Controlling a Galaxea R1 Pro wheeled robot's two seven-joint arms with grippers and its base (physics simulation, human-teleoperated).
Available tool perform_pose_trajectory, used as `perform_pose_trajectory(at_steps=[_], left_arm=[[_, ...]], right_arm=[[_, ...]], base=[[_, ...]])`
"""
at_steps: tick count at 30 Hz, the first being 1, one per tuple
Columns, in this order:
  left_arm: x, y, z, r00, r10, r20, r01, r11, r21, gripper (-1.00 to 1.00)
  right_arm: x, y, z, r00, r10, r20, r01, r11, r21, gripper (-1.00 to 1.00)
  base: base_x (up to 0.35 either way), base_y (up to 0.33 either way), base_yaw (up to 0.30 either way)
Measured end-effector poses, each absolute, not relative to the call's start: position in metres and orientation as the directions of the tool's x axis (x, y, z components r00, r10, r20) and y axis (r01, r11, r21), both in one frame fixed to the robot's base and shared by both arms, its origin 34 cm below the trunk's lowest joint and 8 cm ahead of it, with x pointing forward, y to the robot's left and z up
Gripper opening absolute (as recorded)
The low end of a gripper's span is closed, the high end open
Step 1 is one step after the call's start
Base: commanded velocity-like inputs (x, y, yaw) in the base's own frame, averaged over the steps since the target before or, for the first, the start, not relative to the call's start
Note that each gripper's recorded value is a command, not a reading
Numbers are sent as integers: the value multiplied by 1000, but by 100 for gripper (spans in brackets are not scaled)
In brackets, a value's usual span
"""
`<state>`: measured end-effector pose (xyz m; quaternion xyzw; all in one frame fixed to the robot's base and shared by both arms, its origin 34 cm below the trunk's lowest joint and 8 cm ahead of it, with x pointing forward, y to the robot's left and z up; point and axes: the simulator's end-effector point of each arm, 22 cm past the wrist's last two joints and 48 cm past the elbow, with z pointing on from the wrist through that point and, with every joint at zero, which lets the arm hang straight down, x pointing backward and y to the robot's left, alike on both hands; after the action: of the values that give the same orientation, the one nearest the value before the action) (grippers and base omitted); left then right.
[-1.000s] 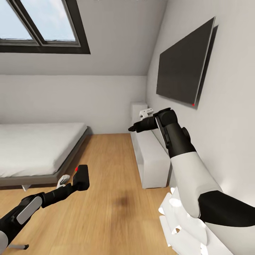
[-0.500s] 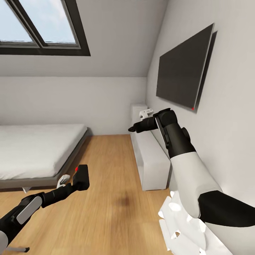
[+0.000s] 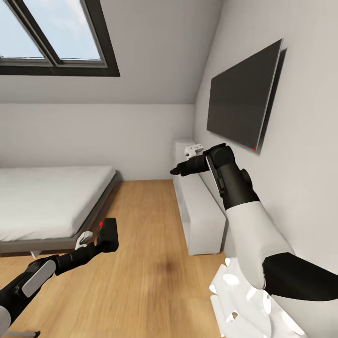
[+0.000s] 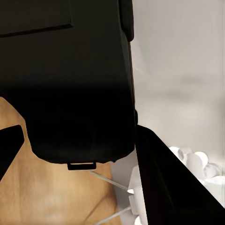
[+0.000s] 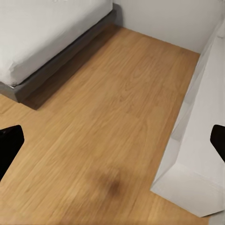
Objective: Attach the digital camera to the camera tripod in the bedroom.
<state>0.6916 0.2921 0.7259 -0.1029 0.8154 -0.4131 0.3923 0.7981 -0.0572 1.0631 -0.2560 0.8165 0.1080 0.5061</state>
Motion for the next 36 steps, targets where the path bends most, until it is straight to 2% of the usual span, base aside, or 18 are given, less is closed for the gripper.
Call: perform_pose_trajectory(at_steps=[27, 36], left_arm=[[697, 294, 773, -675, -495, -547, 144, 639, -756, -100], [696, 295, 776, -675, -495, -547, 143, 640, -755, -100]], right_arm=[[805, -59, 1114, -358, -309, -881, -522, 848, -86, 100], [808, -59, 1098, -402, -318, -859, -525, 848, -68, 100]], base=[[0, 0, 0], [0, 0, 0]])
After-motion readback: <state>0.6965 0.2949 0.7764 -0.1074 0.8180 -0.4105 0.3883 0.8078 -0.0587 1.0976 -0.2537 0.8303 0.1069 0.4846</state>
